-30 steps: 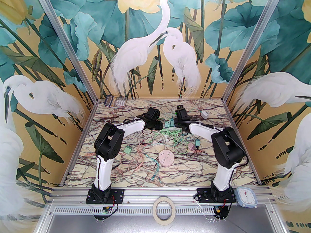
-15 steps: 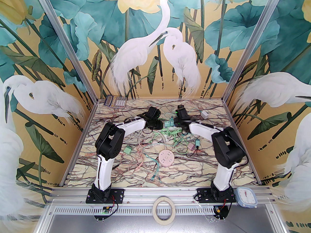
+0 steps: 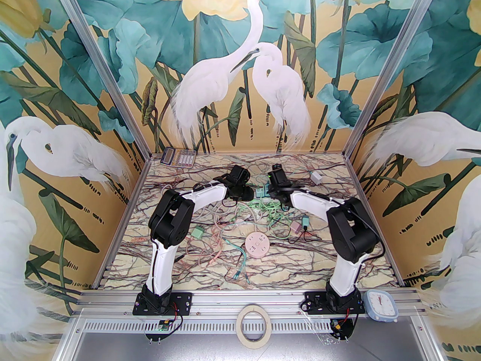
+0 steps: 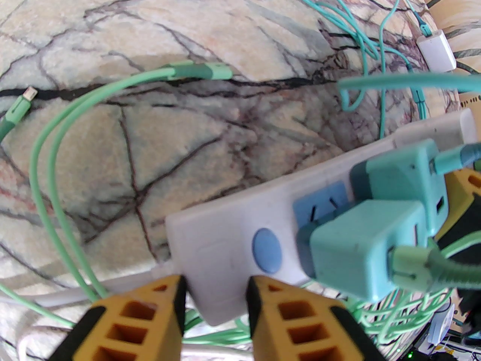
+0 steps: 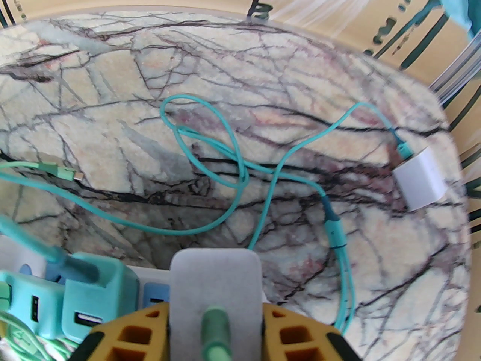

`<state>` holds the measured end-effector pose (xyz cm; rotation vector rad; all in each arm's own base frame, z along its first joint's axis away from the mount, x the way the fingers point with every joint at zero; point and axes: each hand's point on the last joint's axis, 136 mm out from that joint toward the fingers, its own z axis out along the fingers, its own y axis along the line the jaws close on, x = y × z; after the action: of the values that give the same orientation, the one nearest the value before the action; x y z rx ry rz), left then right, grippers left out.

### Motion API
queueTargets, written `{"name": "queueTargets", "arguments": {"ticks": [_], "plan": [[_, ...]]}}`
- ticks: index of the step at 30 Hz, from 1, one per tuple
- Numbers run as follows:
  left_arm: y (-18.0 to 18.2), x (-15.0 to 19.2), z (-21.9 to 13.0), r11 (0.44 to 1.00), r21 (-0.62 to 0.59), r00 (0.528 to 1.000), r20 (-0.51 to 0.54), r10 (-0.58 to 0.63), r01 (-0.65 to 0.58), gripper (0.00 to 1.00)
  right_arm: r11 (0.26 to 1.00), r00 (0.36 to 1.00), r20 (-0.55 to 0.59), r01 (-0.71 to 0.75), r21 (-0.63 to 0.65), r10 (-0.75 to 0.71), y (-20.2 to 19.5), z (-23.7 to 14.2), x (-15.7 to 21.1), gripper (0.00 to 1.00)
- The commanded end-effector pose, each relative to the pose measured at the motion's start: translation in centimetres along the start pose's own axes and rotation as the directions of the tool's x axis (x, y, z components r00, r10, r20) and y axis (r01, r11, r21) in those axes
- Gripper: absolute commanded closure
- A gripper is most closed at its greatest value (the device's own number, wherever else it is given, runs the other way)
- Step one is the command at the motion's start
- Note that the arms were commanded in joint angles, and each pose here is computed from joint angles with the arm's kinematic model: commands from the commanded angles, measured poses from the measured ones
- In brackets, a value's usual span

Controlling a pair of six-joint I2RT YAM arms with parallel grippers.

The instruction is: Pull the plug off the socket

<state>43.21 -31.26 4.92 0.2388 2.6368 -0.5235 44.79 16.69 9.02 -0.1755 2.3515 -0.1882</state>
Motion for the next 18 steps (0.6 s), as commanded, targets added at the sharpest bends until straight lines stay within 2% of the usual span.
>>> {"name": "queueTargets", "arguments": {"ticks": [1, 7, 12, 14, 18], "plan": [[3.8, 9.0, 4.2, 0.991, -0.129, 0.963, -0.270, -0.012, -0.023, 0.66, 0.991, 0.991, 0.000, 0.134, -0.020, -0.134, 2.9, -0.5, 0.2, 0.69], [3.8, 9.0, 4.2, 0.991, -0.131, 0.963, -0.271, -0.011, -0.025, 0.66, 0.993, 0.999, -0.017, -0.047, -0.110, 0.045, 0.8, -0.5, -0.4, 0.70], [3.8, 9.1, 4.3, 0.991, -0.132, 0.961, -0.276, -0.011, -0.027, 0.66, 0.943, 0.967, -0.052, -0.256, -0.215, 0.250, -1.8, -0.7, -1.0, 0.70], [3.8, 9.1, 4.3, 0.991, -0.132, 0.961, -0.275, -0.011, -0.027, 0.66, 0.930, 0.958, -0.049, -0.287, -0.228, 0.284, -2.4, -0.9, -1.2, 0.70], [3.8, 9.1, 4.3, 0.991, -0.132, 0.961, -0.276, -0.011, -0.026, 0.66, 0.943, 0.967, -0.040, -0.255, -0.213, 0.252, -2.2, -1.1, -1.3, 0.70]]}}
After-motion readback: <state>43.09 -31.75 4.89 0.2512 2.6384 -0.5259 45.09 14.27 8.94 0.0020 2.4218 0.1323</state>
